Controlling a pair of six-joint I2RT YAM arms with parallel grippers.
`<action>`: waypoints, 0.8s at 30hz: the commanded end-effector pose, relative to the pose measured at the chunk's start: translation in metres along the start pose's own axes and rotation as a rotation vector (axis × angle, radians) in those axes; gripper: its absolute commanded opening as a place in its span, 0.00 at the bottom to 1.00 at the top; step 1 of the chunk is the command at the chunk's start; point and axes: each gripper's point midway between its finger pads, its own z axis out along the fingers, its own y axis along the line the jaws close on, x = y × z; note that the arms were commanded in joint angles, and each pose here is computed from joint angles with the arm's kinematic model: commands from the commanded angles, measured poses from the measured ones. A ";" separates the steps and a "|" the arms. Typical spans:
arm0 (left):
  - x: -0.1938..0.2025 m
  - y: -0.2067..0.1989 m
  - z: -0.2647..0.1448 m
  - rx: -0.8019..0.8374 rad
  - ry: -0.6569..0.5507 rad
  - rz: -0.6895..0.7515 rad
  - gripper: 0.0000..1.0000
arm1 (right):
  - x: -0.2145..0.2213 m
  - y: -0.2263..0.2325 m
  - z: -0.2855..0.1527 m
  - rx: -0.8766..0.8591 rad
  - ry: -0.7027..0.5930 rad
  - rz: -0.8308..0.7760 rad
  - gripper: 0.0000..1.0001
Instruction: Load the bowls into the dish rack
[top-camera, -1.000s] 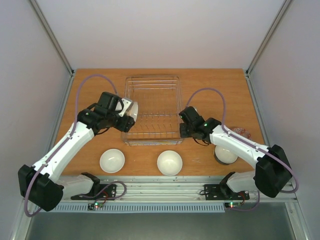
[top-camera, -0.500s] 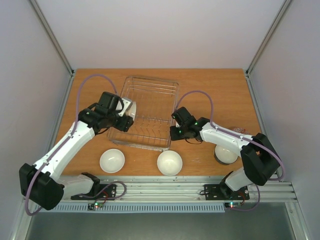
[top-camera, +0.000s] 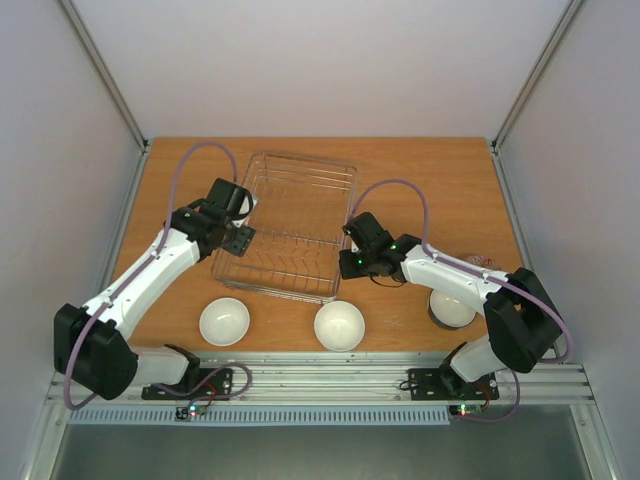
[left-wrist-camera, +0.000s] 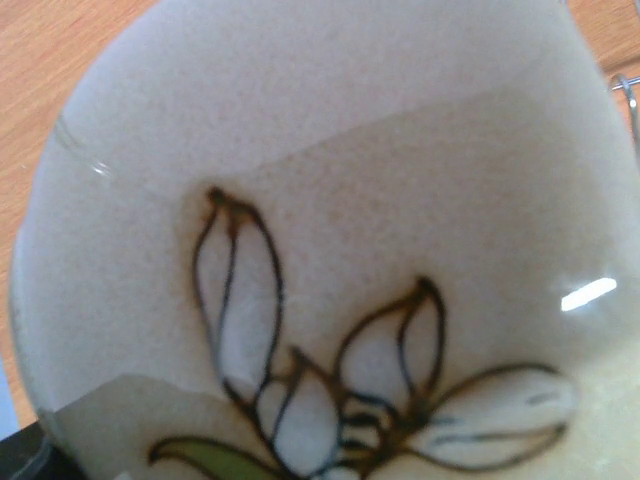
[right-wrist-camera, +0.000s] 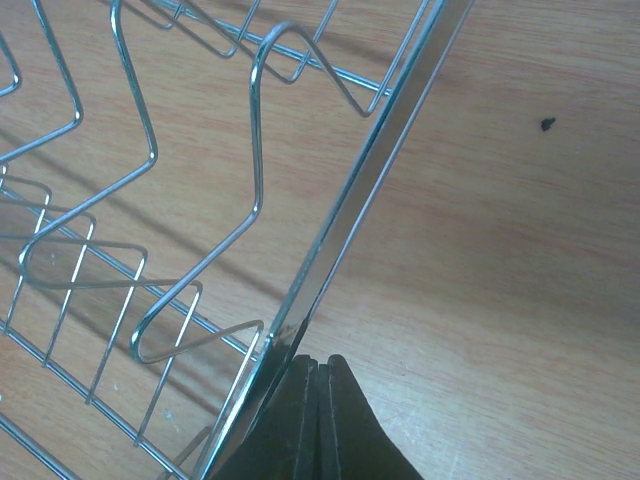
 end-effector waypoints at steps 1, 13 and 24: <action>-0.020 0.015 -0.007 -0.072 -0.068 0.001 0.00 | -0.008 0.007 -0.005 -0.020 -0.044 -0.020 0.01; -0.005 -0.002 0.012 -0.012 0.008 0.038 0.00 | -0.007 0.005 -0.003 -0.014 -0.041 -0.013 0.01; 0.001 -0.011 0.021 0.002 0.043 0.064 0.01 | -0.006 0.003 -0.003 -0.003 -0.042 -0.013 0.01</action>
